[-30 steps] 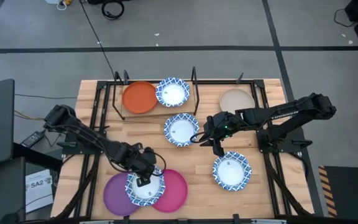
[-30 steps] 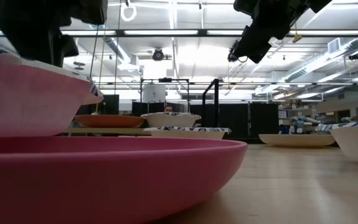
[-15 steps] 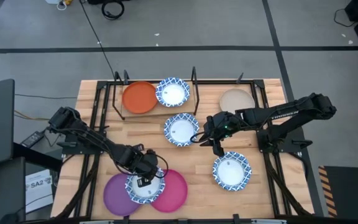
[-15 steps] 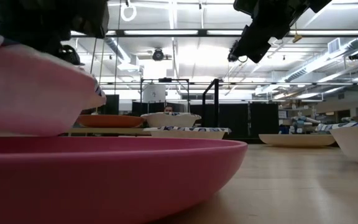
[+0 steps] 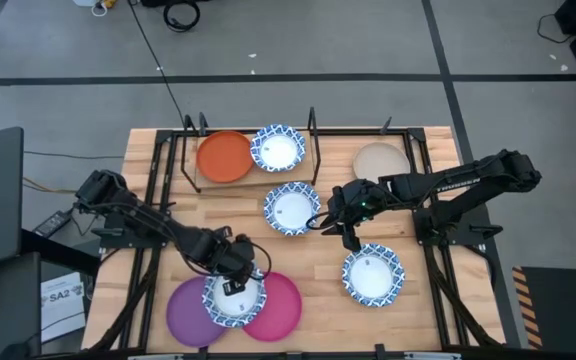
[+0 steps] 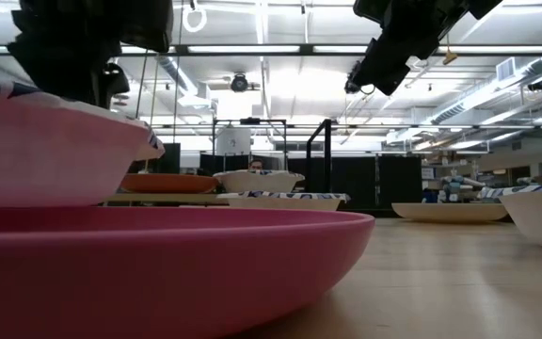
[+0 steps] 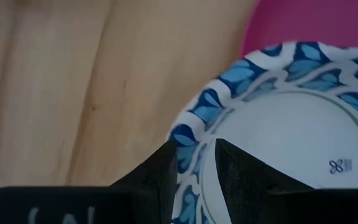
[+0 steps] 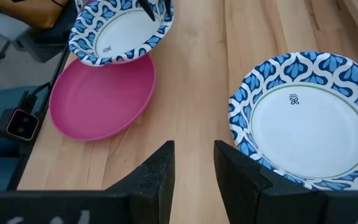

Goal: Place and stack plates onto a shelf
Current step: Stack the white bowl on top of the white bowl on the shelf

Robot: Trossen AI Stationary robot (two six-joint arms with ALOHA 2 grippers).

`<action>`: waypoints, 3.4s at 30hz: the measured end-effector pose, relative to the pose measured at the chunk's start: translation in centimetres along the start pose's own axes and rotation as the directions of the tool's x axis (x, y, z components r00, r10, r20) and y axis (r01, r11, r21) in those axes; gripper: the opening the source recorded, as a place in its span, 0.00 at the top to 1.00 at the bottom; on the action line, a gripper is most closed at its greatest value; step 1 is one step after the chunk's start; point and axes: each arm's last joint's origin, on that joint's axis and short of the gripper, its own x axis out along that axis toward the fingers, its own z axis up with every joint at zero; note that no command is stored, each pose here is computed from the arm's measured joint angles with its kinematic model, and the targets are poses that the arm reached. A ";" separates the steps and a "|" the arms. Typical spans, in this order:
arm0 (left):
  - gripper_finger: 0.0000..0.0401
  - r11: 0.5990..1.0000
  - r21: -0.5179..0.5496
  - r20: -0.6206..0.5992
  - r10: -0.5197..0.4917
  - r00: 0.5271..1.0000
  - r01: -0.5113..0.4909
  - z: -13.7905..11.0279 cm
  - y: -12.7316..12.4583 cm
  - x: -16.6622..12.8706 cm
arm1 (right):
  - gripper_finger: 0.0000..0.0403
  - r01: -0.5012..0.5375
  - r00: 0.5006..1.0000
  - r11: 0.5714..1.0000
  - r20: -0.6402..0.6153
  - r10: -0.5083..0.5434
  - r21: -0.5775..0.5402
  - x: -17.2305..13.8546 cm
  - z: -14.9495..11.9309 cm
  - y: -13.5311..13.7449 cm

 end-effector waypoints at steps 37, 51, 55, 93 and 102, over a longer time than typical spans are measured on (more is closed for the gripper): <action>0.71 0.991 0.108 -0.097 -0.063 0.993 0.074 0.6 1.0 0.3 | 0.71 0.000 1.000 1.000 0.000 0.000 0.000 0.0 0.0 0.0; 0.71 0.994 0.104 -0.072 -0.034 0.997 0.041 0.8 1.2 0.4 | 0.71 0.000 1.000 1.000 0.000 0.000 -0.018 0.0 0.0 0.0; 0.71 0.994 0.104 -0.075 -0.037 0.997 0.044 0.7 1.2 0.4 | 0.71 0.000 1.000 1.000 0.000 0.000 -0.018 0.0 0.0 0.0; 0.94 0.984 0.170 -0.137 -0.035 0.990 0.058 0.7 1.0 1.9 | 0.71 -0.001 1.000 1.000 0.008 0.001 -0.019 0.0 0.1 0.0; 0.95 0.983 0.162 -0.109 -0.074 0.991 0.091 0.8 1.2 0.5 | 0.71 -0.001 1.000 1.000 0.010 0.002 -0.020 0.0 0.1 0.0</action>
